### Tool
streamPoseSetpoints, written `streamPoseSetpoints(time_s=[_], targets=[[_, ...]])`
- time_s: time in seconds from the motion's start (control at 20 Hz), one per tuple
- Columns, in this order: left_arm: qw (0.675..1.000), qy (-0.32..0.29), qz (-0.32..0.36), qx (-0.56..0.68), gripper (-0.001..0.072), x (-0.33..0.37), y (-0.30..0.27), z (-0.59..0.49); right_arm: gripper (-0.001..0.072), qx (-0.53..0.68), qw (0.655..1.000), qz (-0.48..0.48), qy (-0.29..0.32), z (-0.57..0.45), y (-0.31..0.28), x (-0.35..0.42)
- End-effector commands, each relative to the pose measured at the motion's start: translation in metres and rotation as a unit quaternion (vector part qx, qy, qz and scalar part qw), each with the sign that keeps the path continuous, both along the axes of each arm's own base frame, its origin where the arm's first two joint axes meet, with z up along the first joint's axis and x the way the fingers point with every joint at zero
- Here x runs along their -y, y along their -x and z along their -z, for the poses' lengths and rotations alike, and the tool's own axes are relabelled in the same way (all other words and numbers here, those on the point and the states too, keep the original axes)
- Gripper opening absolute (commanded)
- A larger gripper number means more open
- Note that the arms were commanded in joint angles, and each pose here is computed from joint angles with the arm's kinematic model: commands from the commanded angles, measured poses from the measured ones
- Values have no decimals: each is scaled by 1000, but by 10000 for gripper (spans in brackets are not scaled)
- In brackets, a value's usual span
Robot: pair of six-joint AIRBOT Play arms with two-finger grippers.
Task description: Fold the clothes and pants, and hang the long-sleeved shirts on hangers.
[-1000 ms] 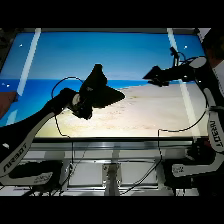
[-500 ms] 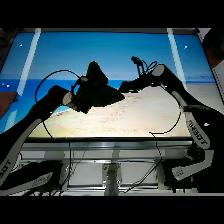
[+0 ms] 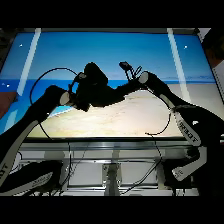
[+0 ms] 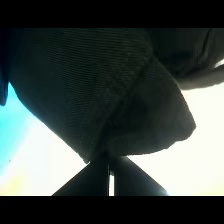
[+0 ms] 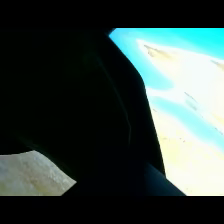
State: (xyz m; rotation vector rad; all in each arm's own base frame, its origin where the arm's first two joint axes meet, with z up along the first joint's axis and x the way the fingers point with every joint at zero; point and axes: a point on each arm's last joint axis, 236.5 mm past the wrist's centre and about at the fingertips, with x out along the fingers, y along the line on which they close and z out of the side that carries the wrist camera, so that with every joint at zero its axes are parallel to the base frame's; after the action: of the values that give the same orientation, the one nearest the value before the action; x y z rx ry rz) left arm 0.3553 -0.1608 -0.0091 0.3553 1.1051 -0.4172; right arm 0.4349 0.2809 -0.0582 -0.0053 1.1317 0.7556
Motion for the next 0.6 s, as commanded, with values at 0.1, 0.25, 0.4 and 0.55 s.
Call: streamPoseSetpoints(time_s=[0.1, 0.25, 0.4, 0.55], targets=[[974, 129, -132, 131, 7, -3, -74, -54, 14, 25, 1000, 13, 0, -24, -27, 19], [935, 205, -178, 228, 8, -16, -118, -101, 12, 114, 985, 119, -45, -87, -102, 51], [888, 270, -149, 341, 8, -2, -142, -162, 11, 236, 952, 172, -88, -173, -156, 68], [875, 292, -151, 355, 9, 2, -143, -177, 11, 296, 934, 170, -106, -235, -168, 68]])
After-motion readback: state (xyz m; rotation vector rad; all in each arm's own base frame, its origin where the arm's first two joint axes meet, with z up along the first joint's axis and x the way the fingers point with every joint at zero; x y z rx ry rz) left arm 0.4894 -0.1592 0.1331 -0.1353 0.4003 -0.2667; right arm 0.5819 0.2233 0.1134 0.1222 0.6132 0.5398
